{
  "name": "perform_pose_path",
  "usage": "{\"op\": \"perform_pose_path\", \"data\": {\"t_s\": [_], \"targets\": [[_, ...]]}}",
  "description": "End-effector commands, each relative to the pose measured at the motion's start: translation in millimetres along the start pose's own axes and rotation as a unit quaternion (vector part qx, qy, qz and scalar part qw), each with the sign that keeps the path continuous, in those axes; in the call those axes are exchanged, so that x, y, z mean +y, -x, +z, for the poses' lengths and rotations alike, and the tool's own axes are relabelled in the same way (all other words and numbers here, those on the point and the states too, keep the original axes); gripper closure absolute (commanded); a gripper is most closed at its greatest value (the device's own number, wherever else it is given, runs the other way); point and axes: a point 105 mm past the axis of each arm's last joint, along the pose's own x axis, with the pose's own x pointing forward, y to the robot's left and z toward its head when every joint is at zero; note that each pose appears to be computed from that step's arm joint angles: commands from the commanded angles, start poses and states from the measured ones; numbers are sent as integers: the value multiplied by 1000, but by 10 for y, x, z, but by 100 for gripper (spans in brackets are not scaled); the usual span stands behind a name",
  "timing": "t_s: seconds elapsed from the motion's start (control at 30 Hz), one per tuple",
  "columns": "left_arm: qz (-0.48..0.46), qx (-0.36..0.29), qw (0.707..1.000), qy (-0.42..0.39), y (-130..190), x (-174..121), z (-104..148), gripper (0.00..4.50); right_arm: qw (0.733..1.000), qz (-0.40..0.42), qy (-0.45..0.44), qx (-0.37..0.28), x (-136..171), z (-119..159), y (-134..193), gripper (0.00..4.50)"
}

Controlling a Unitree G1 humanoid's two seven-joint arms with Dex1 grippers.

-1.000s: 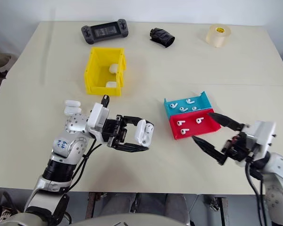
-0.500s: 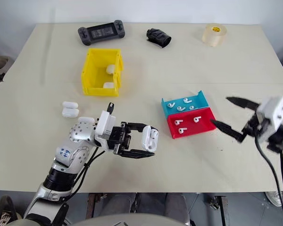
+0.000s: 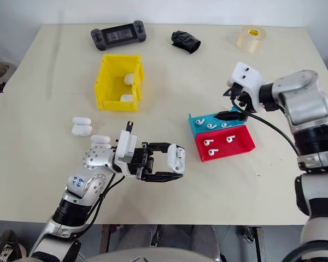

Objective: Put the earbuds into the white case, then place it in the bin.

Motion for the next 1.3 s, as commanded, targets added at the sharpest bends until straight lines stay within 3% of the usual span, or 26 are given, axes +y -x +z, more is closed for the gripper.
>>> {"op": "perform_pose_path", "data": {"t_s": [0.03, 0.4, 0.5, 0.67, 1.3], "targets": [[-7, -12, 1000, -26, -36, -34, 101, 169, 998, -7, 45, 31, -101, 36, -21, 2], [-4, -15, 999, -29, -45, -59, 111, 169, 990, 15, 93, 108, -194, -171, -156, 2], [-3, -15, 999, -29, -45, -65, 110, 169, 987, 20, 110, 118, -213, -187, -154, 62], [-1, -17, 999, -30, -44, -63, 111, 169, 985, 33, 121, 115, -194, -92, -229, 232], [4, -20, 999, -33, -3, -47, 120, 169, 980, 69, 150, 109, -63, -49, -371, 232]]}}
